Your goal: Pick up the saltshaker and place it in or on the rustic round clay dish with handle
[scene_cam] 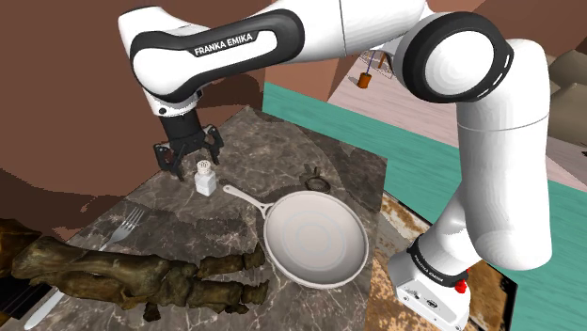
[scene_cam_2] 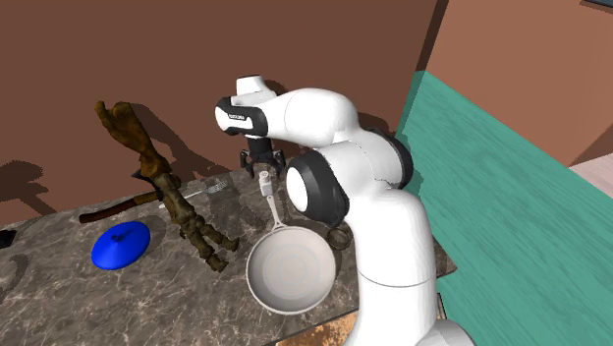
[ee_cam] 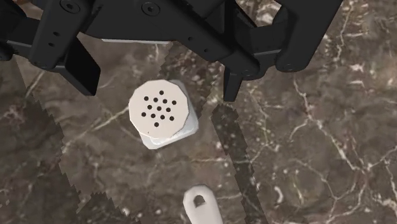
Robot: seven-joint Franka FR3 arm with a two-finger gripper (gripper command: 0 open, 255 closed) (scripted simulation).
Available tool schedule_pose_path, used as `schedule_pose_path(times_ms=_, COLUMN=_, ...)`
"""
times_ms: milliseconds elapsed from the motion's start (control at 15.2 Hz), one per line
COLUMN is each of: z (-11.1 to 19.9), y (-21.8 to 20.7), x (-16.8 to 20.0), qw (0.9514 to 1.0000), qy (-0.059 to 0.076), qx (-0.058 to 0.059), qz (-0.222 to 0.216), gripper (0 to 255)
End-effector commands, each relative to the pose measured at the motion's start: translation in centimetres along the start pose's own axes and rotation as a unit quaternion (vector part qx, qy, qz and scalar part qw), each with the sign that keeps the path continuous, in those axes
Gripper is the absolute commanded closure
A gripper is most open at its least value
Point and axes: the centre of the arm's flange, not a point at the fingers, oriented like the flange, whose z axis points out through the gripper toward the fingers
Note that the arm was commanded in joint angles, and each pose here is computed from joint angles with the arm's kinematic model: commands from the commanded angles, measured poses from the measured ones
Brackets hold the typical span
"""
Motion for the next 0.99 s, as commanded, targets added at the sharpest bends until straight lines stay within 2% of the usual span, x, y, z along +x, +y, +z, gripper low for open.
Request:
schedule_pose_path(times_ms=0, z=0.84, y=0.05, x=0.08, qw=1.0, qy=0.0, qx=0.0, qz=0.0, gripper=0)
schedule_pose_path(times_ms=462, z=0.83, y=0.05, x=0.09, qw=1.0, qy=0.0, qx=0.0, qz=0.0, gripper=0)
schedule_pose_path(times_ms=528, z=0.83, y=0.05, x=0.09, qw=1.0, qy=0.0, qx=0.0, qz=0.0, gripper=255)
schedule_pose_path(times_ms=924, z=0.83, y=0.05, x=0.09, qw=1.0, qy=0.0, qx=0.0, qz=0.0, gripper=255)
